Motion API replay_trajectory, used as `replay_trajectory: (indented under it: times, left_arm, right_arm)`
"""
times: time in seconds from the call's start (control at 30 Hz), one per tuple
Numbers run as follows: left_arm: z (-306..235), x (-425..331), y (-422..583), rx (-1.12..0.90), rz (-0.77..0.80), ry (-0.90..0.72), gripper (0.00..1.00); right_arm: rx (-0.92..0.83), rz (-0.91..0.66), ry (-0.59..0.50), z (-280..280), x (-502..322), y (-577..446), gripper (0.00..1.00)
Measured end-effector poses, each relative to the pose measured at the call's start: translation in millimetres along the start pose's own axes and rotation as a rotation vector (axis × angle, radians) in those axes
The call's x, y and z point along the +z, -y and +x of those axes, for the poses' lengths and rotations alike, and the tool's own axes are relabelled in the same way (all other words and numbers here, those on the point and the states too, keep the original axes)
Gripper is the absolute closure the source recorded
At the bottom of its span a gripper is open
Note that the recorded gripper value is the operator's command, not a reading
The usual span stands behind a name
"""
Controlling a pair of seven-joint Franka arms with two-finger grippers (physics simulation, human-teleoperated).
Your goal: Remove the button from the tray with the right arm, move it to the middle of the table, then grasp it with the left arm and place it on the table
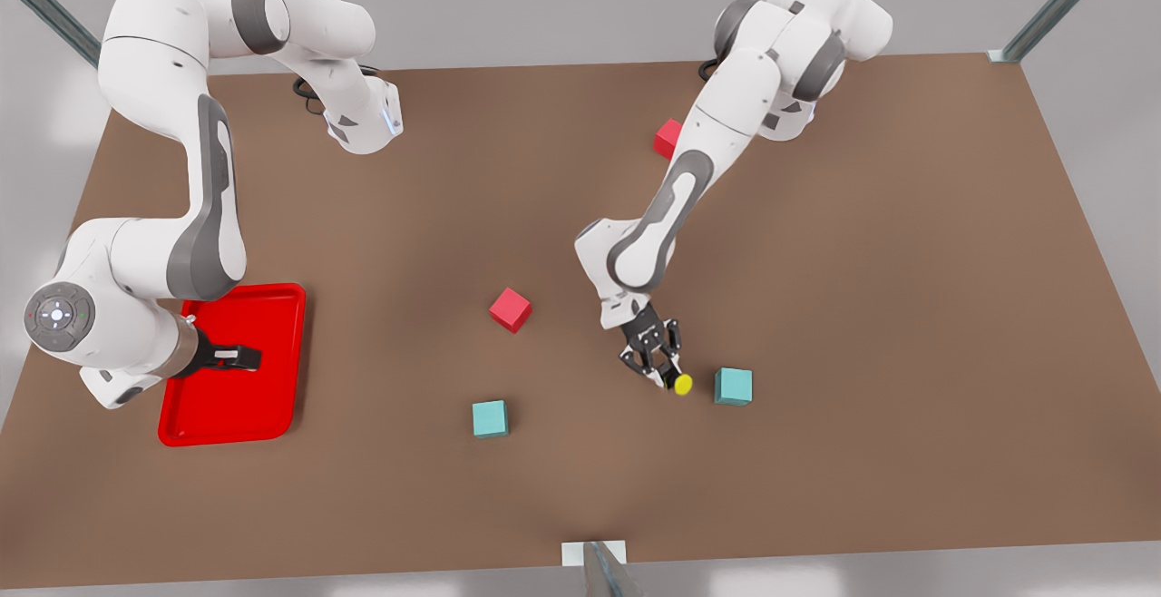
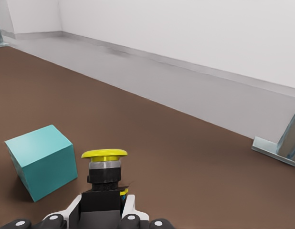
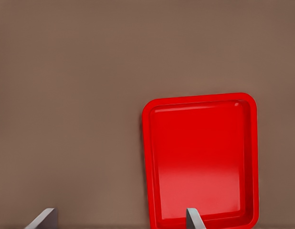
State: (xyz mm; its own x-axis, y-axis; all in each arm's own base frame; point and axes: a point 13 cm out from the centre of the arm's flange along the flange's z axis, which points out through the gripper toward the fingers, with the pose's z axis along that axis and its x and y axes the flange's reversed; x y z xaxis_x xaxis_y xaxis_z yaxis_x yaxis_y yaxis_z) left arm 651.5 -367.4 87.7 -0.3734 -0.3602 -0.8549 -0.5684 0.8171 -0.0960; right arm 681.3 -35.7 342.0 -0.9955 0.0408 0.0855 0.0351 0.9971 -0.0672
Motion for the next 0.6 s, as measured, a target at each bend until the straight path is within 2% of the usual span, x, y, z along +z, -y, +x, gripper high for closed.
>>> replay_trajectory:
  times: [0.6]
  left_arm:
    - [46.5, -16.9, -17.5, -0.104, -0.036, 0.111, 0.63]
  right_arm:
    - [-0.001, -0.001, -0.001, 0.2, 0.6, -0.8, 0.0]
